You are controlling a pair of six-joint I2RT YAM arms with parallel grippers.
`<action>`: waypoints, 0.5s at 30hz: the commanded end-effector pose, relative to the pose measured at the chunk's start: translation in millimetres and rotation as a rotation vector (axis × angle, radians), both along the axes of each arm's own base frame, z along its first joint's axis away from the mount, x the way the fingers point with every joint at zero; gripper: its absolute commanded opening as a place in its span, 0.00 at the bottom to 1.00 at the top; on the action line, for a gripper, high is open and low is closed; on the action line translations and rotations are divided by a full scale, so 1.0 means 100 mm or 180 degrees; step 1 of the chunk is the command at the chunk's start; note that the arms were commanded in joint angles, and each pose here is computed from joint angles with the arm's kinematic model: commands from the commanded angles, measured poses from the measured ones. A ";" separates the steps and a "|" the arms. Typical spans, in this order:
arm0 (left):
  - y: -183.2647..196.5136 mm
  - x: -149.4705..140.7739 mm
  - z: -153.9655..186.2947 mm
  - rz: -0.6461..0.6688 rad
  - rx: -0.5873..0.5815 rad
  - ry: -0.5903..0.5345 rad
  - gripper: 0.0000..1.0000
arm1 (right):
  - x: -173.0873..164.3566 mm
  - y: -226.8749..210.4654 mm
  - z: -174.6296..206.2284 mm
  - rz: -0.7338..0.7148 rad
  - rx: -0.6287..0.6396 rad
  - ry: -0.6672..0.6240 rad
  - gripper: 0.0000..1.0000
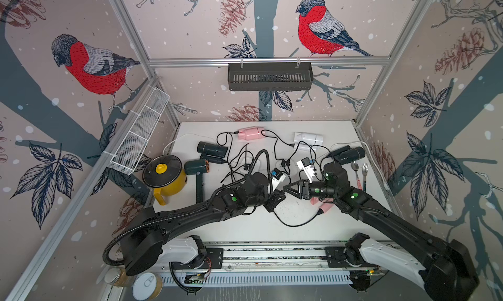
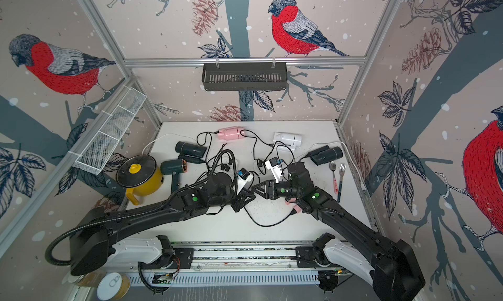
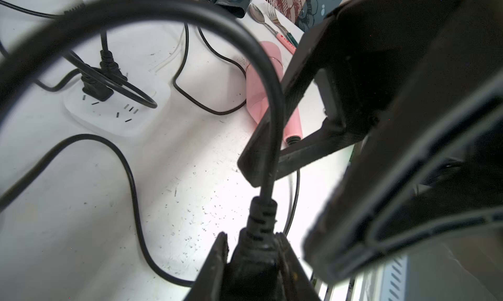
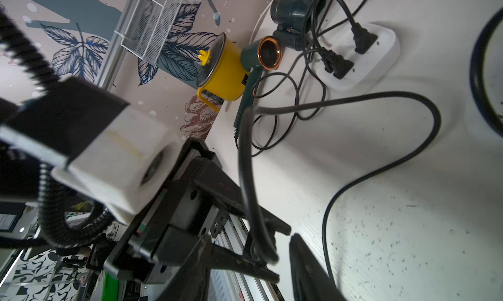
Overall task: Charge the blow dryers
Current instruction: Adjust the plug.
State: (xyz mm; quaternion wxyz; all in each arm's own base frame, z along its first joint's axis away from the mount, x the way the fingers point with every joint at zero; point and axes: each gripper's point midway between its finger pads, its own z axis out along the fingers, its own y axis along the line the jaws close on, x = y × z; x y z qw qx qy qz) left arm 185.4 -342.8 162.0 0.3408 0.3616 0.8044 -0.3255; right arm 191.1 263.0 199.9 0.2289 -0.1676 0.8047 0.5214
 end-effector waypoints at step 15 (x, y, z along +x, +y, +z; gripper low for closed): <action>-0.05 0.03 0.06 0.0228 0.0406 -0.0732 0.15 | -0.11 0.05 -0.13 0.0173 0.0089 0.0303 0.35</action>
